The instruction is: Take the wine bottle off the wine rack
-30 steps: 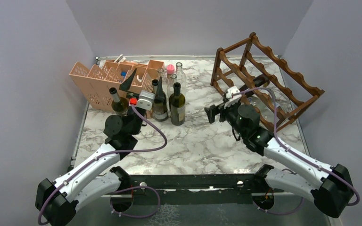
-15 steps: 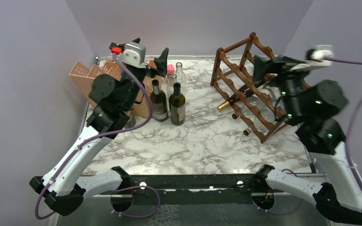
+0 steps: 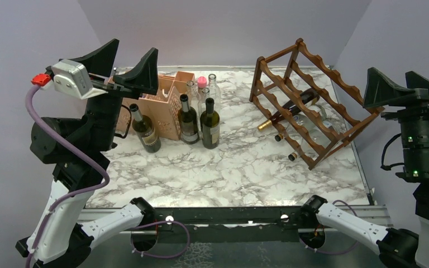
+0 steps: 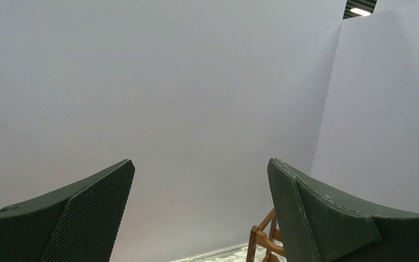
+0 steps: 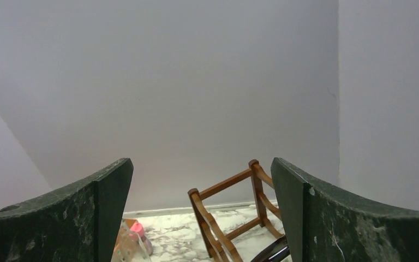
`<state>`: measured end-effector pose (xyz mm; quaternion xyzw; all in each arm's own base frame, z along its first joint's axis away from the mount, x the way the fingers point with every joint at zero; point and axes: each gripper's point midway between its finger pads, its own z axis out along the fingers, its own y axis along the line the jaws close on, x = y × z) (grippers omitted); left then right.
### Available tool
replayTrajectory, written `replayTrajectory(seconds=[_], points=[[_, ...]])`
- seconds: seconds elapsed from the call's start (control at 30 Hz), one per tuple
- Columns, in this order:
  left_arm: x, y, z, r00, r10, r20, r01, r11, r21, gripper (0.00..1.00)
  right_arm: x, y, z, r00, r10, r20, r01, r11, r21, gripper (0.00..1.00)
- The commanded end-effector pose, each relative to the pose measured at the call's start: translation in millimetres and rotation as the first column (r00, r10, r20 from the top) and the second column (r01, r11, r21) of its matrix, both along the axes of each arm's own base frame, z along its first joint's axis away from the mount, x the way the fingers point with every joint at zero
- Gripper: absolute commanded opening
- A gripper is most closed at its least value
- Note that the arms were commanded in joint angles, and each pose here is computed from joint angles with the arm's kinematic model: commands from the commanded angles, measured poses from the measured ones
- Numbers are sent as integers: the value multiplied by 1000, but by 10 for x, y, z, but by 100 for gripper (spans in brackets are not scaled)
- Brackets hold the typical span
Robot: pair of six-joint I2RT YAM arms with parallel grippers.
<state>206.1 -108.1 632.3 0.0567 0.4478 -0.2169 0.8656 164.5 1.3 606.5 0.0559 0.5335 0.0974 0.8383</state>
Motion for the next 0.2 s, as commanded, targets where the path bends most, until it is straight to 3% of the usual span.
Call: replayTrajectory(seconds=[0.0,0.17], points=[[60,-67,-81,999,-15,-39,16,1000,14,99,-5,75,-35,999,35,-20,-36,998,-52,99],[75,-109,-140,999,-25,-47,27,999,31,99,-41,143,-144,997,77,-19,-79,993,-88,99]])
